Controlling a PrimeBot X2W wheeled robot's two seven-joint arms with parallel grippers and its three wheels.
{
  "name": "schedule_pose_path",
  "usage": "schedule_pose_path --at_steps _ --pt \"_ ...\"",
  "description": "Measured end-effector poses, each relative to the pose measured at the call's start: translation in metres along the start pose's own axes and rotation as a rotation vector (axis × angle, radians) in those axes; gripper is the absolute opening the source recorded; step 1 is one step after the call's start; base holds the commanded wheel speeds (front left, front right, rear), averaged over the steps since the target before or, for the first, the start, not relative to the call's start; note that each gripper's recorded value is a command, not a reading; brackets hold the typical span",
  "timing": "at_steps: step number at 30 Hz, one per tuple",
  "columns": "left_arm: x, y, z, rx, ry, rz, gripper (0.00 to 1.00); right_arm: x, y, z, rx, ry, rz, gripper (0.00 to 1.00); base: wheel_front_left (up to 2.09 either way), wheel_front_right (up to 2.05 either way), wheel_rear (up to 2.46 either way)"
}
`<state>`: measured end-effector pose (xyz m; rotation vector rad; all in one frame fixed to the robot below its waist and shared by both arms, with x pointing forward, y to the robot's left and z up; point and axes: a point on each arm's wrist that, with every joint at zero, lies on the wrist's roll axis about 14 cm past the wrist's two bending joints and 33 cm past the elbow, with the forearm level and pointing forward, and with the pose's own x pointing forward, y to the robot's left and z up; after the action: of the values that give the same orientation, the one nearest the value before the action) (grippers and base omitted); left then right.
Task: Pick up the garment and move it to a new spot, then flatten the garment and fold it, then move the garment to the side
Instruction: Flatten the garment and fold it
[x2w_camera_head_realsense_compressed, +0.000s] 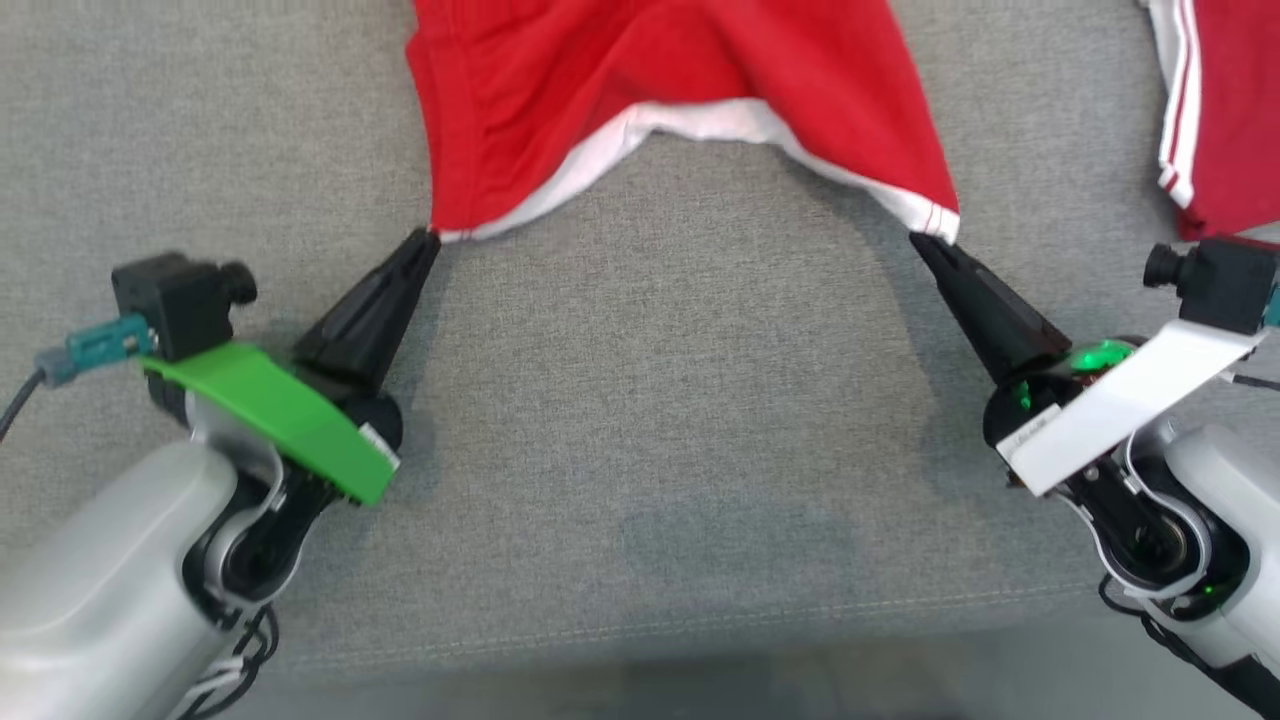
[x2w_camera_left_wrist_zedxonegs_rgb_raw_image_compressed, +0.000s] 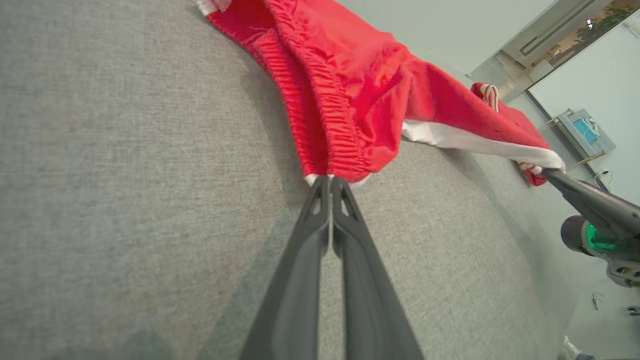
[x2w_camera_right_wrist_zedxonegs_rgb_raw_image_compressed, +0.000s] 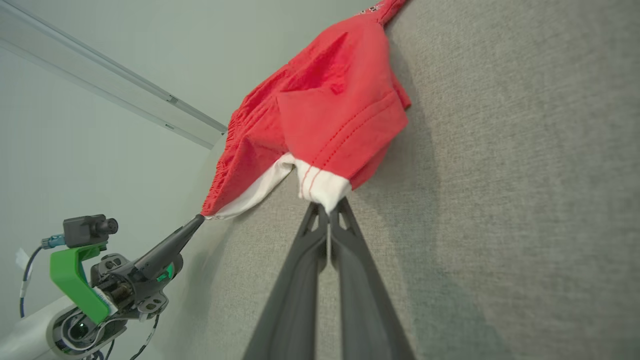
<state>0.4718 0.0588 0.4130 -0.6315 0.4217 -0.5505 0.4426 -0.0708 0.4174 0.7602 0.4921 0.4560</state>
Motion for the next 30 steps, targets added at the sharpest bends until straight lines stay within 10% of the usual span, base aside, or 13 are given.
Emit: schedule_pose_path --at_steps 10,20,30 --pt "-0.038 -0.011 0.012 -0.141 -0.041 0.013 0.0 -0.065 -0.031 0.005 -0.157 0.041 -0.141 0.0 0.0 0.0 0.0" --pt "-0.096 -0.08 -0.027 -0.291 0.117 -0.105 0.0 -0.127 -0.033 -0.012 -0.127 0.118 -0.228 0.0 0.0 0.0 0.0" --pt "-0.146 -0.067 -0.054 -0.361 0.168 0.02 0.0 -0.161 -0.03 -0.045 -0.03 0.276 -0.257 0.0 0.0 0.0 0.0"
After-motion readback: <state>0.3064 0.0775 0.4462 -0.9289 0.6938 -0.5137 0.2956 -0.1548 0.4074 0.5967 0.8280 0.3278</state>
